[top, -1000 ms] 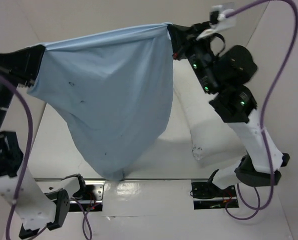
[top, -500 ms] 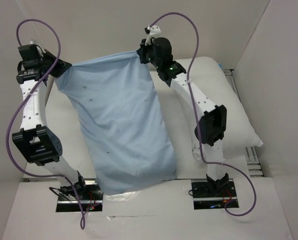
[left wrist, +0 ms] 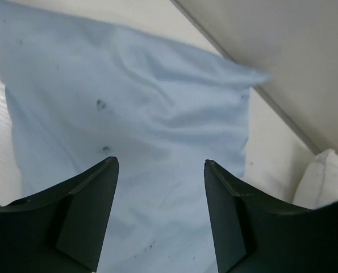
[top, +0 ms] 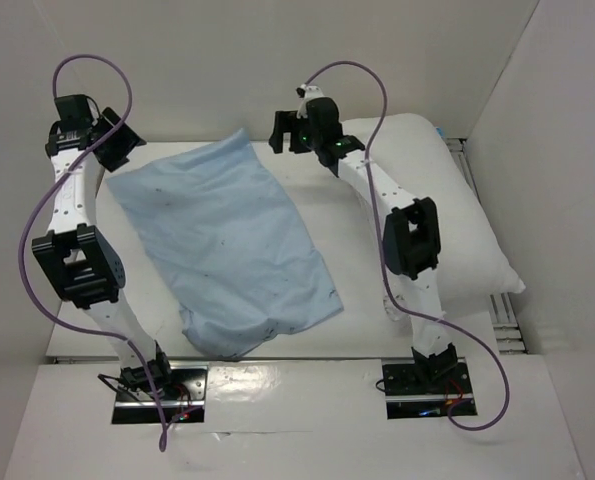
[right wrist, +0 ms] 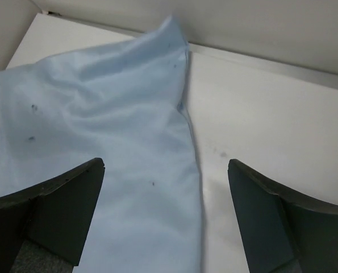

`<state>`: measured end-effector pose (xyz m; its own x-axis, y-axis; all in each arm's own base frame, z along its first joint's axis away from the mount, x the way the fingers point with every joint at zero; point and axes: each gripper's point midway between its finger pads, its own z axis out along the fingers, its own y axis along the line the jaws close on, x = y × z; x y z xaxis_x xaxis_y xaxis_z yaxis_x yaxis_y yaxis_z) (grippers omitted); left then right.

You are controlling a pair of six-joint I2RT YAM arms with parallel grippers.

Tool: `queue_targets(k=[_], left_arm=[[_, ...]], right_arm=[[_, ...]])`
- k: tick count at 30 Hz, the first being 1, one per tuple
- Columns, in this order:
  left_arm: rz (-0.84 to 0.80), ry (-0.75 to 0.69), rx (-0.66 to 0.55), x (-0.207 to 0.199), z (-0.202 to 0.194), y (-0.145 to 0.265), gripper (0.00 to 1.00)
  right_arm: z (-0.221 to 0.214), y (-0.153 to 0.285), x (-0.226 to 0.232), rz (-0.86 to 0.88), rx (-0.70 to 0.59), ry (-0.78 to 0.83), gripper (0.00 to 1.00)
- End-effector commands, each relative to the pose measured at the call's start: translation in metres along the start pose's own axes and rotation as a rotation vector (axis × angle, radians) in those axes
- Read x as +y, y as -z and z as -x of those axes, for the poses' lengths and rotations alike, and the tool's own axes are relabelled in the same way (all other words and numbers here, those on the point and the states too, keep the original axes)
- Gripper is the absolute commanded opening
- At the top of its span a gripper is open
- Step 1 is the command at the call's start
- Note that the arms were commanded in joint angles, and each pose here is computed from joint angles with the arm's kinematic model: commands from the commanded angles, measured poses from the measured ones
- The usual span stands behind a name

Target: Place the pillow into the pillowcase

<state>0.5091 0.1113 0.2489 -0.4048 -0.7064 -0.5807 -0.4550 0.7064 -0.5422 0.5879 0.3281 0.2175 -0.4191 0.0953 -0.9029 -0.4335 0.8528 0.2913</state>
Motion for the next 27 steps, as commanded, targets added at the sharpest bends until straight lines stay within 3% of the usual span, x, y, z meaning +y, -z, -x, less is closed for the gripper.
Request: queue_targets(k=[1,3,5,6,8,9,11,15,22,27], left_arm=[[0.013,-0.152,-0.049,-0.029,-0.013,0.050,0.75],[0.053,-0.200,0.011,-0.022,-0.049,0.051,0.75],[0.057,-0.257,0.085,-0.022,-0.096,0.062,0.75],[0.043,-0.270,0.120,-0.023,-0.113,0.065,0.75],[-0.007,-0.248,0.235,-0.026,-0.155,0.076,0.75],[-0.004,-0.230,0.288,-0.015,-0.179,0.087,0.73],[-0.027,-0.226,0.341,-0.010,-0.206,0.101,0.73],[0.088,-0.226,0.389,0.039,-0.246,0.129,0.73],[0.093,-0.177,0.544,0.063,-0.302,0.185,0.73],[0.164,-0.142,0.575,0.089,-0.329,0.196,0.72]], right_arm=[[0.103,0.101,0.034,0.053,-0.158,-0.025,0.97],[0.052,0.110,0.033,0.034,-0.004,-0.026,0.97],[0.031,0.136,0.041,0.016,0.068,-0.025,0.97],[-0.010,0.140,0.033,-0.016,0.160,-0.029,0.97],[-0.035,0.165,0.046,-0.024,0.213,-0.024,0.97],[-0.080,0.174,0.041,-0.058,0.316,-0.026,0.97],[-0.111,0.191,0.038,-0.126,0.377,-0.017,0.99],[-0.183,0.237,0.039,-0.198,0.510,-0.053,0.99],[-0.240,0.267,0.025,-0.232,0.656,-0.058,0.99],[-0.264,0.271,0.017,-0.244,0.708,-0.056,0.99]])
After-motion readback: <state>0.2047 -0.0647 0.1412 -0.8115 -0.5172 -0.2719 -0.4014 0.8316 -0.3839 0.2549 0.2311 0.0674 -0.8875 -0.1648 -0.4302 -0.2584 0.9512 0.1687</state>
